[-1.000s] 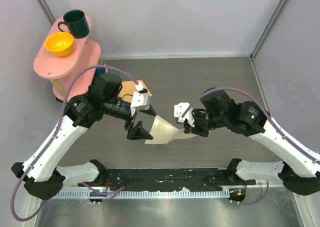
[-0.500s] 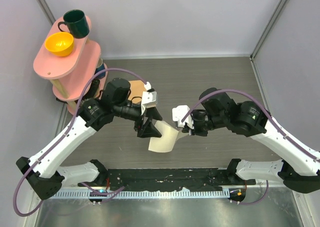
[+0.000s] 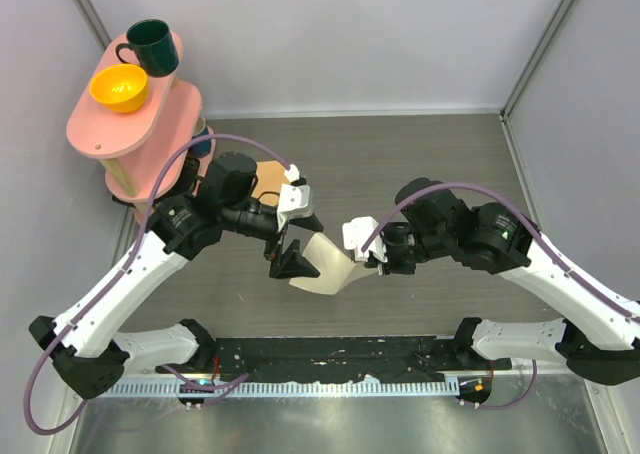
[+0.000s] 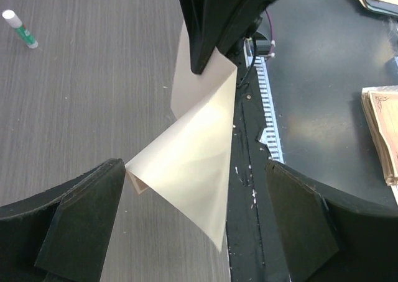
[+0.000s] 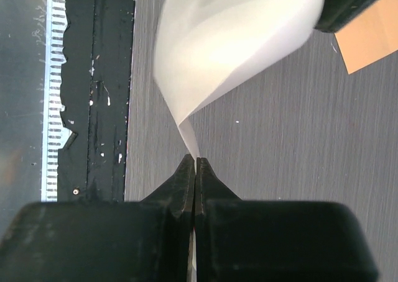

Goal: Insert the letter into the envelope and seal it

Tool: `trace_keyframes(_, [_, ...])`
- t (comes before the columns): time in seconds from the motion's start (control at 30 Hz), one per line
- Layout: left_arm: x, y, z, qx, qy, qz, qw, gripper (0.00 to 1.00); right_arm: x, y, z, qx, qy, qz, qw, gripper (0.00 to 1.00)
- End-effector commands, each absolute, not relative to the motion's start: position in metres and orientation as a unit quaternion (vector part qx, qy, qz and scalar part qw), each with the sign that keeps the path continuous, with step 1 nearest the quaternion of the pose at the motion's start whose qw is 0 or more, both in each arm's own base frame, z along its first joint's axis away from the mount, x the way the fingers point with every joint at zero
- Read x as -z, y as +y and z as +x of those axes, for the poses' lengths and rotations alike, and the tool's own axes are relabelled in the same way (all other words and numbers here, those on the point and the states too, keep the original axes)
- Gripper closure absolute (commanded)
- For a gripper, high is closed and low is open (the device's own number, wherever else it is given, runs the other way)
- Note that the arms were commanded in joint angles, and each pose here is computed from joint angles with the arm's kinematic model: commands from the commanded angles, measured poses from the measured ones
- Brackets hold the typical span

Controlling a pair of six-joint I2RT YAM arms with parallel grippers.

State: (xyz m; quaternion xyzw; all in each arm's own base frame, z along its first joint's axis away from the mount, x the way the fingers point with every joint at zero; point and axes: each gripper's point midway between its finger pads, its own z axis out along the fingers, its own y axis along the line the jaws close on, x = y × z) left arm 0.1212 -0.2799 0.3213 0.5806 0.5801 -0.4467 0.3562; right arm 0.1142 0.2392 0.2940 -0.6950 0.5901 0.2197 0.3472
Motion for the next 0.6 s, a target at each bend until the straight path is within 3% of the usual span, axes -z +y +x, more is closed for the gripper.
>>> trace_keyframes(0.0, [-0.346, -0.277, 0.13, 0.412, 0.555, 0.603, 0.399, 0.0, -0.299, 0.243, 0.115, -0.215, 0.575, -0.707, 0.352, 0.99])
trace_keyframes(0.37, [-0.354, -0.247, 0.13, 0.326, 0.542, 0.658, 0.409, 0.0, -0.296, 0.238, 0.119, -0.196, 0.58, -0.708, 0.352, 0.99])
trace_keyframes(0.5, [-0.354, -0.255, 0.124, 0.363, 0.543, 0.644, 0.398, 0.0, -0.299, 0.244, 0.121, -0.201, 0.579, -0.706, 0.354, 0.99])
trace_keyframes(0.57, [-0.353, -0.263, 0.121, 0.391, 0.557, 0.627, 0.379, 0.08, -0.302, 0.248, 0.124, -0.202, 0.58, -0.703, 0.357, 0.99])
